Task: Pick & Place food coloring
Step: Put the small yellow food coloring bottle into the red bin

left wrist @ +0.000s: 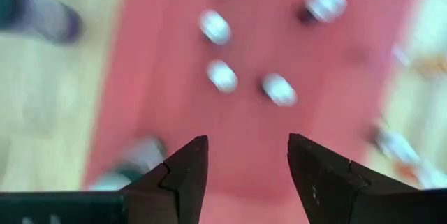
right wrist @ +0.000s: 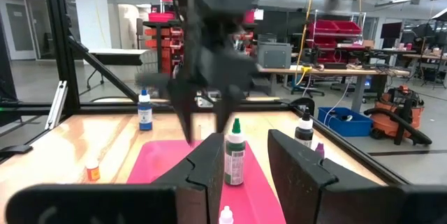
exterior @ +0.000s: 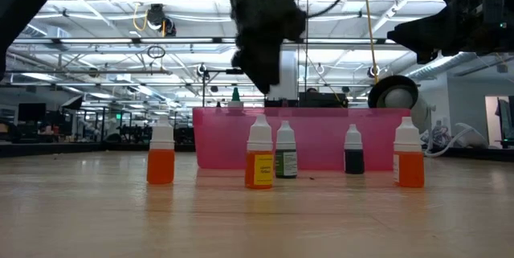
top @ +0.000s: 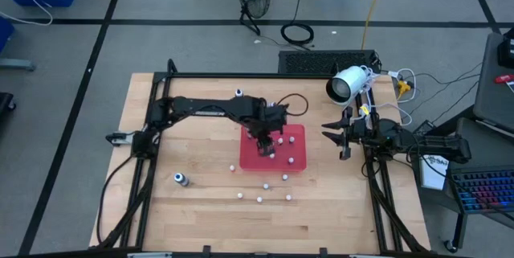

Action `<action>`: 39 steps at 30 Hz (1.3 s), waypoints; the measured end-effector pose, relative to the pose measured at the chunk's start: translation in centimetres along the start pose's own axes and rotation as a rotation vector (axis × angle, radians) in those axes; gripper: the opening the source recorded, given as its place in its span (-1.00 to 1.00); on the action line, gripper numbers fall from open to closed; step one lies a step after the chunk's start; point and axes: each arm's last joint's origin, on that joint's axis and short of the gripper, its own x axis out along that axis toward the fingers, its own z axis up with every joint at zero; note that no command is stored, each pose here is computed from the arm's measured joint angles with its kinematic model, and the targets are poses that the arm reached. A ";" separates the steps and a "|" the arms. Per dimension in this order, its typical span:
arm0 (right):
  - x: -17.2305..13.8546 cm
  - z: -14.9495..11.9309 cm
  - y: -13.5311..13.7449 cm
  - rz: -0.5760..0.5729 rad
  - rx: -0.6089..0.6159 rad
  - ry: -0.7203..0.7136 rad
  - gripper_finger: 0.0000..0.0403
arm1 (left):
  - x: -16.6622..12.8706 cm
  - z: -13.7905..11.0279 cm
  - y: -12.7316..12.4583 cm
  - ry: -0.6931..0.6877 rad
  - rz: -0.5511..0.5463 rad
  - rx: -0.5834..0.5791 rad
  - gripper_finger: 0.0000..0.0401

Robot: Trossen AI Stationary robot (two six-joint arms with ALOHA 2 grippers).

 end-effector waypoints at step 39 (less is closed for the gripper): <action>0.0 0.0 0.0 0.000 0.000 0.002 -0.50 | 0.3 -14.4 -7.0 -0.011 0.231 0.047 -0.03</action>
